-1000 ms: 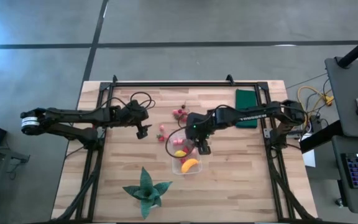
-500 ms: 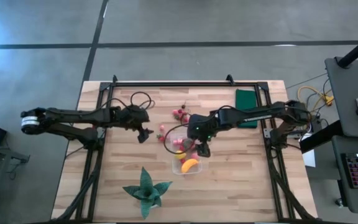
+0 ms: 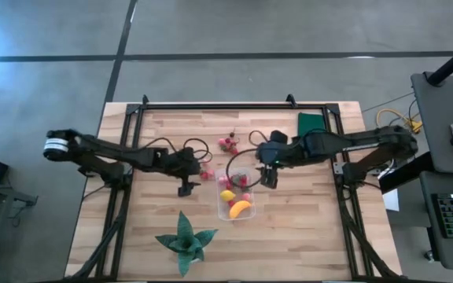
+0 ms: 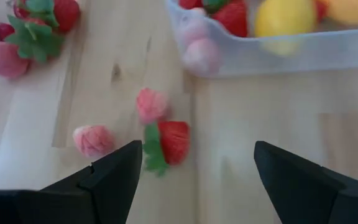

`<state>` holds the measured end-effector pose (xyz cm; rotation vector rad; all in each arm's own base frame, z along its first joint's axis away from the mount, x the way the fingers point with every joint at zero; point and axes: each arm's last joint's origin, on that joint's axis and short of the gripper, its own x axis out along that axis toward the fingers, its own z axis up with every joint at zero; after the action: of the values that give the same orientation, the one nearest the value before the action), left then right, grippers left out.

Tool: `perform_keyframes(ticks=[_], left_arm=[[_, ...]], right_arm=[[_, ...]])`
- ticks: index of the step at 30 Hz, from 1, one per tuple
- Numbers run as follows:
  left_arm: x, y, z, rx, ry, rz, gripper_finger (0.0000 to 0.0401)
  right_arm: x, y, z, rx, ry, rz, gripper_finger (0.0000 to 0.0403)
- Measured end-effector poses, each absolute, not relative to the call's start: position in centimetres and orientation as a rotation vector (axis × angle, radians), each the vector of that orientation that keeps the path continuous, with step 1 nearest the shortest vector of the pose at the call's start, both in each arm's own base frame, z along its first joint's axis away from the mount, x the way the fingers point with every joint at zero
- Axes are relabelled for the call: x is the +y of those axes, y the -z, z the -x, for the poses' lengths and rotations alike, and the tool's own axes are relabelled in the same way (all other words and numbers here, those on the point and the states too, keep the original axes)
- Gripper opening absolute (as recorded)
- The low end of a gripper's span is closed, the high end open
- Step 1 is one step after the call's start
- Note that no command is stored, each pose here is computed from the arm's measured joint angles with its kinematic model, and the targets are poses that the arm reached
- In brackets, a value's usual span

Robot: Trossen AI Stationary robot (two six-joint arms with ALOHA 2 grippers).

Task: Pick and placing Produce into tupperware
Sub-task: Put the strawberry into the transparent bin

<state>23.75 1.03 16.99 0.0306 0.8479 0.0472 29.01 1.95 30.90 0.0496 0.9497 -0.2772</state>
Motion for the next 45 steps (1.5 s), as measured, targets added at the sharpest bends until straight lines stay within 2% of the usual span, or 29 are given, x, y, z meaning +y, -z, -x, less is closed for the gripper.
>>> perform_keyframes(ticks=[6,11,21,34,40,45], left_arm=[[1.2,-15.3,-24.7,0.933,-0.031,-0.08,0.0295],[1.3,-14.3,-25.7,0.944,-0.03,-0.08,0.0286],[1.4,-13.8,-27.0,0.967,-0.024,-0.074,0.0226],[1.5,-14.1,-27.1,0.956,-0.03,-0.066,0.0152],[1.5,-16.3,-27.4,0.897,-0.034,-0.067,0.0129],[1.5,-20.0,-27.6,0.803,-0.038,-0.068,0.0127]], right_arm=[[1.8,-31.5,-27.9,0.928,0.329,-0.11,0.0245],[1.7,-30.3,-27.5,0.969,0.349,-0.112,0.0242],[1.7,-27.2,-26.9,1.058,0.386,-0.133,0.024],[1.7,-26.3,-27.0,1.035,0.379,-0.157,0.024],[1.8,-26.5,-27.0,1.024,0.375,-0.156,0.024],[1.7,-26.4,-27.0,1.028,0.375,-0.153,0.024]])
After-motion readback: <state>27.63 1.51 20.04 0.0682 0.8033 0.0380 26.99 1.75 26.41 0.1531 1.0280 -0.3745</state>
